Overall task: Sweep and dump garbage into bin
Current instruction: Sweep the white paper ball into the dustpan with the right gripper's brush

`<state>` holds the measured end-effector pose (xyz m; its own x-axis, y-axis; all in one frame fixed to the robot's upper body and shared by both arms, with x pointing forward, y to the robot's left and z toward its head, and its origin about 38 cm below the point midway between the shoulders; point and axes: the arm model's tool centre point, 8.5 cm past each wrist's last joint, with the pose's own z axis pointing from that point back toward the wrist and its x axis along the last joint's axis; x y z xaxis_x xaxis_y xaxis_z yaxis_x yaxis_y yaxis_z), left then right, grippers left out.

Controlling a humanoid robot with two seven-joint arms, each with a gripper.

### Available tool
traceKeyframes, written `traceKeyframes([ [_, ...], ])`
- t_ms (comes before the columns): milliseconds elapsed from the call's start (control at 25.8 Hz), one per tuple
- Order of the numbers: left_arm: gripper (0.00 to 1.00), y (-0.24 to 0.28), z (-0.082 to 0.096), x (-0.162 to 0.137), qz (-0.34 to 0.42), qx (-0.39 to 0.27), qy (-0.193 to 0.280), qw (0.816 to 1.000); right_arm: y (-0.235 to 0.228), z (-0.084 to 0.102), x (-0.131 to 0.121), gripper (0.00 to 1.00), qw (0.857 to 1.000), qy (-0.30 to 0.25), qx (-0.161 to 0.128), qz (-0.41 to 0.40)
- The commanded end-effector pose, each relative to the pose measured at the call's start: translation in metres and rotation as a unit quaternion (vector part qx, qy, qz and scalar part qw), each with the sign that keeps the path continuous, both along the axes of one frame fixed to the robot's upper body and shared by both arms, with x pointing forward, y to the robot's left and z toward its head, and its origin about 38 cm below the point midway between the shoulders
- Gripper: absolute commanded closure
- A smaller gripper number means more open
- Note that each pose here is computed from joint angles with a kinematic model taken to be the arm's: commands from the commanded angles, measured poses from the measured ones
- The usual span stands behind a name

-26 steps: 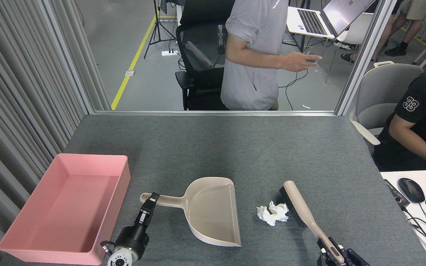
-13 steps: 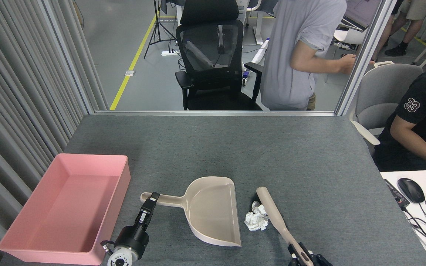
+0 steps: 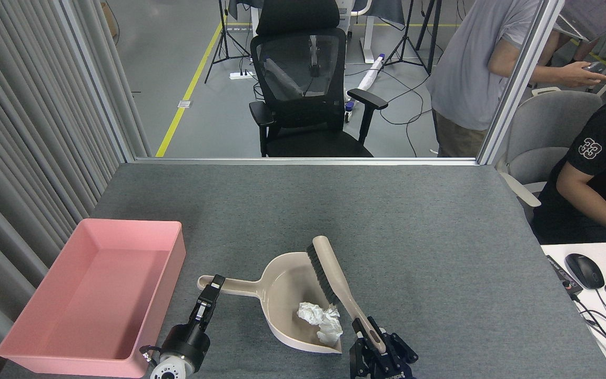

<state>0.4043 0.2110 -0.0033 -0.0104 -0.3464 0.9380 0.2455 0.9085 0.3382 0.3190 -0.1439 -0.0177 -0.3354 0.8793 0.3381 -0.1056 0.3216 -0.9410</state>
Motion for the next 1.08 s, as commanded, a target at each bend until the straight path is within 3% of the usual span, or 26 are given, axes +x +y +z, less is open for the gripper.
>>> traceKeyframes([
  [0,0.84,0.001,0.0,-0.001,0.0,0.0,0.0,1.0,0.0,0.008,0.005,1.0,1.0,-0.014,0.009,-0.003],
  [155,0.84,0.0,0.001,0.0,0.001,0.0,0.001,1.0,-0.03,0.012,-0.001,1.0,0.999,-0.024,0.009,-0.021],
  [349,0.84,0.003,-0.003,-0.001,0.011,-0.009,0.008,1.0,-0.049,-0.003,-0.041,1.0,1.0,-0.003,-0.002,-0.02],
  [504,0.83,0.003,-0.005,-0.002,0.01,-0.01,0.012,1.0,-0.049,-0.008,-0.065,1.0,1.0,0.001,0.006,-0.02],
  [775,0.83,0.001,-0.005,-0.002,0.008,-0.011,0.012,1.0,-0.037,-0.019,-0.069,1.0,0.999,0.02,0.013,-0.023],
  [1046,0.83,0.002,-0.003,-0.002,0.008,-0.011,0.009,1.0,0.004,-0.014,-0.044,1.0,1.0,0.015,0.023,-0.006],
])
